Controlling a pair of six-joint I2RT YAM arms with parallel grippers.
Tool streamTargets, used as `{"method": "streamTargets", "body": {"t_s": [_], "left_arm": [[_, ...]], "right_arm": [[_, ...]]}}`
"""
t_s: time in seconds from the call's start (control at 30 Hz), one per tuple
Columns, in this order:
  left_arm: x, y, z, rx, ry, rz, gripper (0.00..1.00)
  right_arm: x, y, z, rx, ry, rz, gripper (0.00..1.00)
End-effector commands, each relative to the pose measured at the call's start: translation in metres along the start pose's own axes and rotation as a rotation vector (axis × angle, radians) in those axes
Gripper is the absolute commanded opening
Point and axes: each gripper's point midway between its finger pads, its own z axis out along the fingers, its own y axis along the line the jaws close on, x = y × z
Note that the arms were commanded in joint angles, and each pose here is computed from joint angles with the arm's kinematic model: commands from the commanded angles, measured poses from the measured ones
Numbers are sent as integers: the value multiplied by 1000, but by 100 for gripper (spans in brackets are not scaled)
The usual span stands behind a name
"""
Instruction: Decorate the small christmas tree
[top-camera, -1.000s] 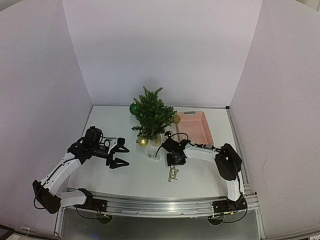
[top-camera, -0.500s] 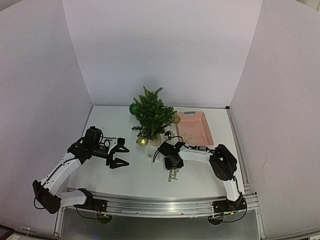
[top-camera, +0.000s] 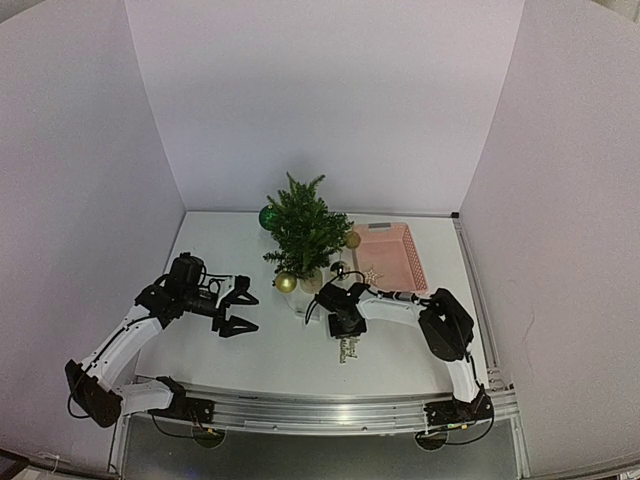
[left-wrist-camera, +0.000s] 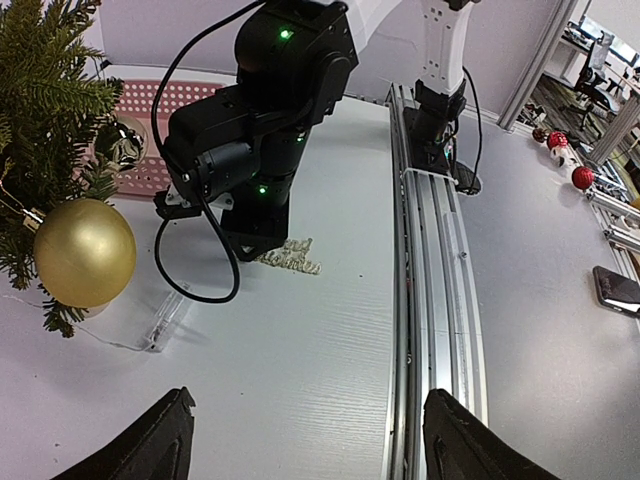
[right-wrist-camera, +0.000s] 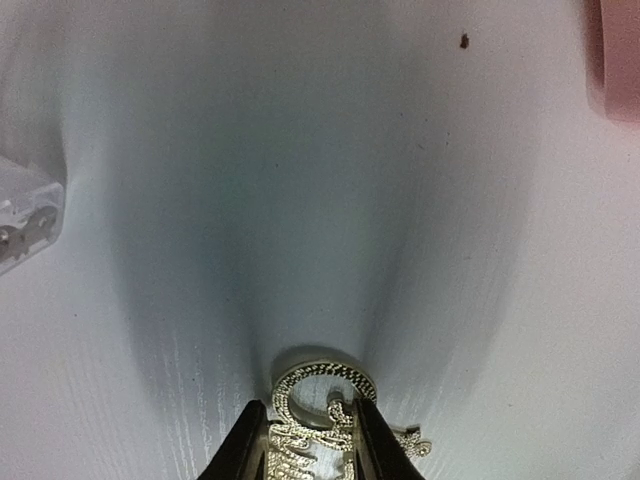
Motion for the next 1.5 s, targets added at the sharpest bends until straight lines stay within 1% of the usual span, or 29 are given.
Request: {"method": "streamTargets", "body": {"t_s": [0.0, 0.33, 0.43, 0.47, 0.5, 0.53, 0.6, 0.7, 0.77, 0.87, 1.03, 1.2, 1.47], "left_arm": [[-9, 4, 0, -8, -17, 48, 79], [-9, 3, 0, -2, -18, 51, 79], [-7, 2, 1, 3, -16, 45, 79], [-8, 2, 1, 4, -17, 45, 79], [-8, 2, 0, 4, -17, 45, 79], [-8, 1, 0, 3, -17, 46, 79], [-7, 1, 0, 2, -17, 47, 79], [-6, 1, 0, 3, -15, 44, 79], [-6, 2, 1, 7, -15, 40, 79], [-5, 2, 1, 8, -15, 43, 79], [-6, 2, 1, 5, -15, 48, 79], [-4, 1, 1, 4, -13, 44, 79], [-5, 1, 0, -2, -13, 48, 79]], "right_arm": [[-14, 3, -32, -32, -75, 1, 24], [-14, 3, -44, -58, -92, 13, 17], [-12, 2, -46, -63, -90, 22, 19], [-11, 1, -46, -64, -87, 36, 23], [-9, 0, -46, -62, -81, 60, 30], [-6, -3, -46, -57, -75, 95, 41], [0, -9, -47, -35, -68, 185, 54], [14, -10, -43, -1, -54, 223, 64], [22, -8, -37, 11, -22, 238, 68], [30, -5, -27, 24, 15, 248, 68], [42, -12, -14, 66, 48, 295, 66], [43, -11, -5, 83, 56, 287, 62], [54, -14, 17, 79, 78, 307, 58]]}}
